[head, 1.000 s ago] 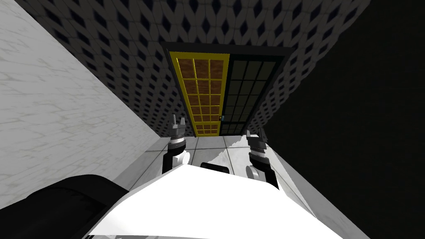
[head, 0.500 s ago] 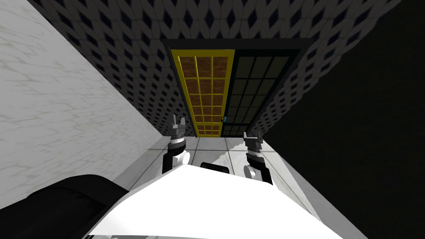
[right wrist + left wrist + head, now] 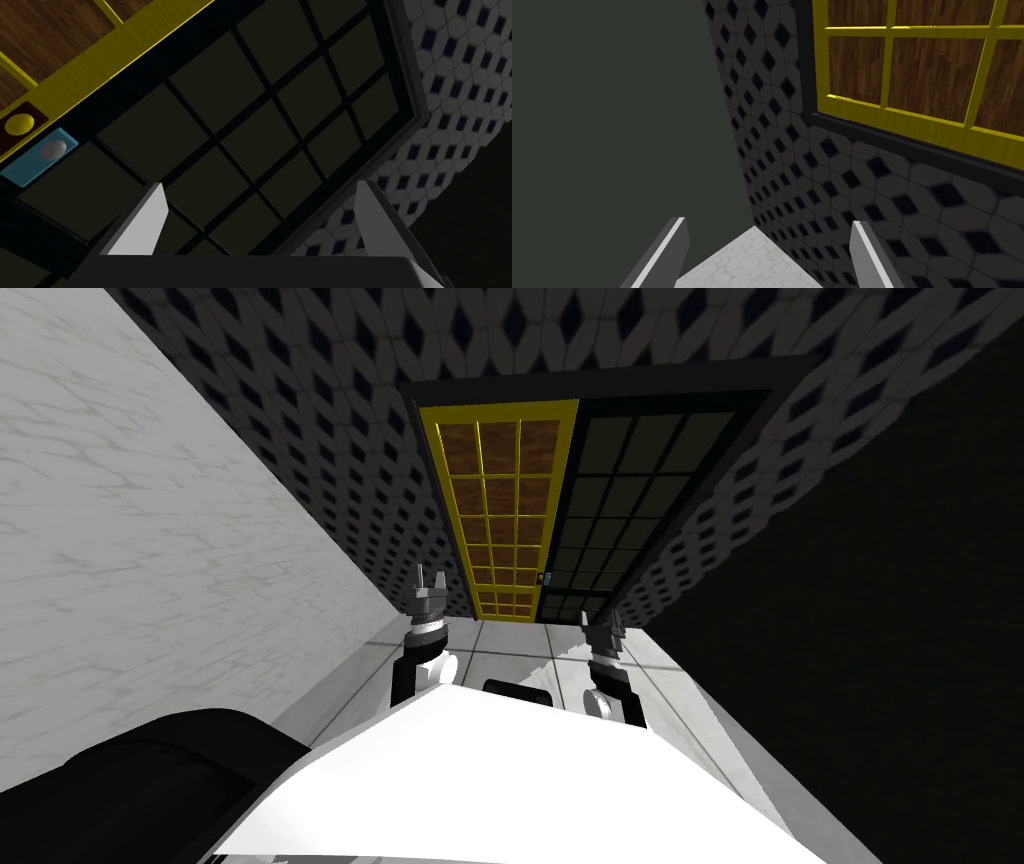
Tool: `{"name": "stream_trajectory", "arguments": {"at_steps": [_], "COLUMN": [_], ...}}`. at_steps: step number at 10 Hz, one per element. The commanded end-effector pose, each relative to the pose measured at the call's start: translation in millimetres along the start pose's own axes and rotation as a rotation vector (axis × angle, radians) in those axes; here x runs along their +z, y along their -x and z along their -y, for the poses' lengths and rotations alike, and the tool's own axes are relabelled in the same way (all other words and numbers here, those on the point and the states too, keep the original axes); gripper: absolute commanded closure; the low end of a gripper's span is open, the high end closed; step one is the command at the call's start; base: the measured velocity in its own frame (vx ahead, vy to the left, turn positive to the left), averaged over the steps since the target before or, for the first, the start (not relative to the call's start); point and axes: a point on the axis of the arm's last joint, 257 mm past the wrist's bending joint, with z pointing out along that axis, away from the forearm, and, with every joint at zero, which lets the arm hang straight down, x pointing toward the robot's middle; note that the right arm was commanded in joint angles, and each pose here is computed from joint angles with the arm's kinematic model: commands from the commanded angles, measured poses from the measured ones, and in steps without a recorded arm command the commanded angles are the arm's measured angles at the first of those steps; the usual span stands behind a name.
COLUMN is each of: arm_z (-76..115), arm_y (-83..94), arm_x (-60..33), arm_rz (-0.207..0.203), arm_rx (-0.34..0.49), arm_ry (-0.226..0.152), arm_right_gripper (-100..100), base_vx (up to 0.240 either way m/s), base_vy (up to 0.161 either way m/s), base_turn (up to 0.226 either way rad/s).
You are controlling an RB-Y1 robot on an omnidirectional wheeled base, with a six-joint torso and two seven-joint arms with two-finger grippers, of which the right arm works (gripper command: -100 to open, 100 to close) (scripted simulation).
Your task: Pull the door open
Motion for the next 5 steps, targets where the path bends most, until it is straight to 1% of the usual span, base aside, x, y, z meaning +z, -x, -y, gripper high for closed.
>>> {"name": "stream_trajectory", "arguments": {"at_steps": [1,5], "arm_z": [10.6,36.8], "arm_y": [9.2,30.6], "arm_x": [-4.1,-17.0], "arm_rz": [0.017,0.066], "arm_rx": [0.06,0.2], "arm_ry": [-0.017,-0.054], "arm_right_gripper": [-100,-100], "base_vx": [0.12,0.101], "base_vy": [-0.017,-0.015], "base_turn": [0.098,0.121]}}
